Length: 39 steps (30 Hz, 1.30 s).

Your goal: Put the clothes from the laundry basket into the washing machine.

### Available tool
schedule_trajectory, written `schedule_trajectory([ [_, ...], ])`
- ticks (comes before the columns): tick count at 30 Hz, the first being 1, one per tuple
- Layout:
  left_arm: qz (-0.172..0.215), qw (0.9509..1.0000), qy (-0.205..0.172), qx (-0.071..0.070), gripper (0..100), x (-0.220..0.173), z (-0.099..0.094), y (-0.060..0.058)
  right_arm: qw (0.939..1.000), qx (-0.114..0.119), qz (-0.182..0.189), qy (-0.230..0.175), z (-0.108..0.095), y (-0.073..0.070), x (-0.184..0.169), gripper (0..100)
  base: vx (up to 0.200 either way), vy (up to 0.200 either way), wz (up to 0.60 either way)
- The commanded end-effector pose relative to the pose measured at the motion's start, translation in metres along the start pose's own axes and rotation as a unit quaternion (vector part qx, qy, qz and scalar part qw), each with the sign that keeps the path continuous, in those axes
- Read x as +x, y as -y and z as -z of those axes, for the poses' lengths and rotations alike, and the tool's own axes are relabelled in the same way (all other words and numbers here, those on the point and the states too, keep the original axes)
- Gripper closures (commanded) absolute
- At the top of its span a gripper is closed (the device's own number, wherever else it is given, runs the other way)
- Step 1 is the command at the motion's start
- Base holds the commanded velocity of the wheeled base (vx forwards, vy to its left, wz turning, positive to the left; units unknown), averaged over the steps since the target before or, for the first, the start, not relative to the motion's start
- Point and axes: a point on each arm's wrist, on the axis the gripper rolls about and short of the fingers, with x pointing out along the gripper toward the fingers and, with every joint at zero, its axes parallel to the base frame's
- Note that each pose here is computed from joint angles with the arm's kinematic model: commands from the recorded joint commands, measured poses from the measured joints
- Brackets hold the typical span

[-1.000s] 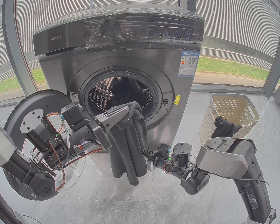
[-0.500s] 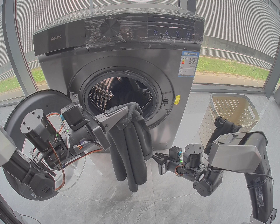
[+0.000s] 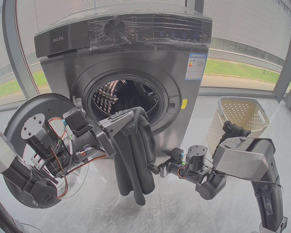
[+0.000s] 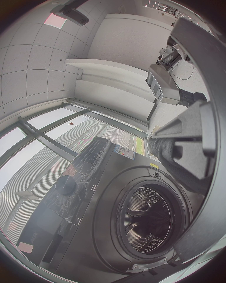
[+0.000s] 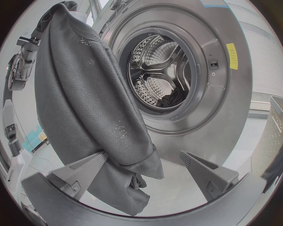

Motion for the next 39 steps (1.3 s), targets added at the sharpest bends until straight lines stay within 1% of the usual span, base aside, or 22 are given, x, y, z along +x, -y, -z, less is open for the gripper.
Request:
schedule_trajectory([
  [1,0.002,1.0,0.0,-0.001,100,0.0,0.0,0.001,0.9999,-0.003,-0.005,0.012,0.016,0.005,0.029,0,0.0,0.0,0.0],
  [3,0.002,1.0,-0.001,-0.001,100,0.0,0.001,0.001,0.9995,-0.007,-0.008,0.03,0.013,0.005,0.038,0,0.0,0.0,0.0],
  [4,0.002,1.0,-0.001,-0.001,100,0.0,0.001,0.001,0.9994,-0.007,-0.008,0.032,0.013,0.005,0.039,100,0.0,0.0,0.0],
  [10,-0.001,1.0,-0.002,-0.001,100,0.0,0.001,-0.001,0.9989,-0.01,-0.011,0.044,0.011,0.003,0.041,100,0.0,0.0,0.0],
  [14,-0.003,1.0,-0.002,-0.001,100,0.0,0.002,-0.002,0.9986,-0.011,-0.007,0.05,0.007,0.005,0.038,100,0.0,0.0,0.0],
  [15,-0.004,1.0,-0.002,-0.001,100,-0.001,0.002,-0.002,0.999,-0.008,-0.001,0.045,0.007,0.007,0.034,100,0.0,0.0,0.0],
  [17,-0.007,1.0,-0.002,0.0,100,-0.002,0.002,-0.004,0.9988,-0.008,0.009,0.048,-0.004,0.009,0.026,100,0.0,0.0,0.0],
  [20,-0.017,0.9999,-0.003,0.001,100,-0.005,0.001,-0.009,0.9983,-0.004,0.035,0.046,-0.016,0.015,0.005,100,0.0,0.0,0.0],
  [23,-0.033,0.9994,0.0,0.005,100,-0.01,-0.003,-0.017,0.9979,-0.003,0.042,0.049,-0.034,0.012,-0.023,100,0.0,0.0,0.0],
  [26,-0.047,0.9988,0.011,0.012,100,-0.017,-0.011,-0.023,0.9978,0.0,0.048,0.047,-0.05,0.007,-0.056,100,0.0,0.0,0.0],
  [28,-0.045,0.9988,0.015,0.011,100,-0.021,-0.016,-0.021,0.9973,0.001,0.054,0.049,-0.059,0.007,-0.075,100,0.0,0.0,0.0],
  [30,-0.038,0.9991,0.018,0.004,100,-0.028,-0.021,-0.017,0.9966,0.004,0.059,0.057,-0.067,0.007,-0.094,100,0.0,0.0,0.0],
  [31,-0.037,0.9991,0.02,0.003,100,-0.029,-0.023,-0.016,0.9963,0.008,0.059,0.061,-0.071,0.006,-0.101,100,0.0,0.0,0.0],
  [33,-0.034,0.999,0.027,0.0,100,-0.032,-0.028,-0.012,0.9957,0.019,0.058,0.07,-0.082,0.001,-0.119,100,0.0,0.0,0.0],
  [36,-0.038,0.9989,0.026,0.0,100,-0.035,-0.028,-0.012,0.9942,0.022,0.051,0.092,-0.099,-0.008,-0.138,100,0.0,0.0,0.0],
  [37,-0.04,0.9989,0.023,-0.001,100,-0.037,-0.027,-0.012,0.9929,0.023,0.048,0.107,-0.108,-0.012,-0.146,100,0.0,0.0,0.0],
  [39,-0.041,0.999,0.019,-0.003,100,-0.039,-0.025,-0.012,0.9901,0.025,0.042,0.131,-0.122,-0.017,-0.153,100,0.0,0.0,0.0],
])
